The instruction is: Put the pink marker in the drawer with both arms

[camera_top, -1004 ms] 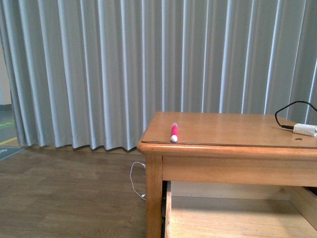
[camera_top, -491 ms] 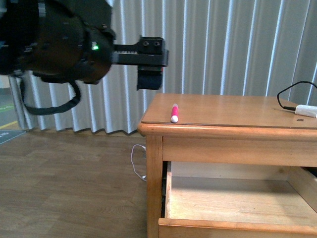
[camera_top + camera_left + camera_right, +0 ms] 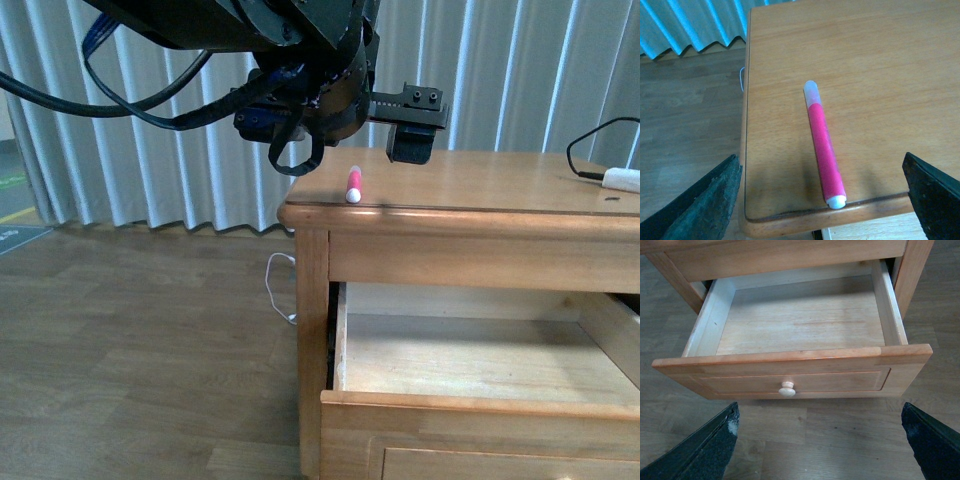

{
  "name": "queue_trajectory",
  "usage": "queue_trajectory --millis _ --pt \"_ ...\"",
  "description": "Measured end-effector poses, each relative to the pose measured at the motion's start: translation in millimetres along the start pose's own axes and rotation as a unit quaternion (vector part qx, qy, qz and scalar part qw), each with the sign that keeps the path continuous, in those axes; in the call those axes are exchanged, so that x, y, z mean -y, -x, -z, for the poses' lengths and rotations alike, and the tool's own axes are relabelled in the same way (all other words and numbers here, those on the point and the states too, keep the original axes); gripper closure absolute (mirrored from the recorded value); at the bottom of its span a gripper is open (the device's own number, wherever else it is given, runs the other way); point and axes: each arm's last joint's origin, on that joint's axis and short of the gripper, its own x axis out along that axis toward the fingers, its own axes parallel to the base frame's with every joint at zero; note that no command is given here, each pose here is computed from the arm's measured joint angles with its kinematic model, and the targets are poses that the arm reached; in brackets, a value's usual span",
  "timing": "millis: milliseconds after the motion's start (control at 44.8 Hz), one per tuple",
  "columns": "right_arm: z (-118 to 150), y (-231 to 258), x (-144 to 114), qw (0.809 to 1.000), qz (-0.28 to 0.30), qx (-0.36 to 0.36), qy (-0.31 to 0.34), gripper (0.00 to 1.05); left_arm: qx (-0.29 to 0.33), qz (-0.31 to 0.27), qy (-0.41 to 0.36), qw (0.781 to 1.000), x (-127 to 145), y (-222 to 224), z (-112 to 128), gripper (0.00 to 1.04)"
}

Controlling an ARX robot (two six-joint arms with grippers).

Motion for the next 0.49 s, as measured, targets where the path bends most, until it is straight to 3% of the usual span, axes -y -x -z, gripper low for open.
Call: queue_trajectory --millis 491 --pt "0 0 0 1.000 0.000 0.000 0.000 0.09 -0.042 -0.018 0.026 0.999 4 -42 23 0.06"
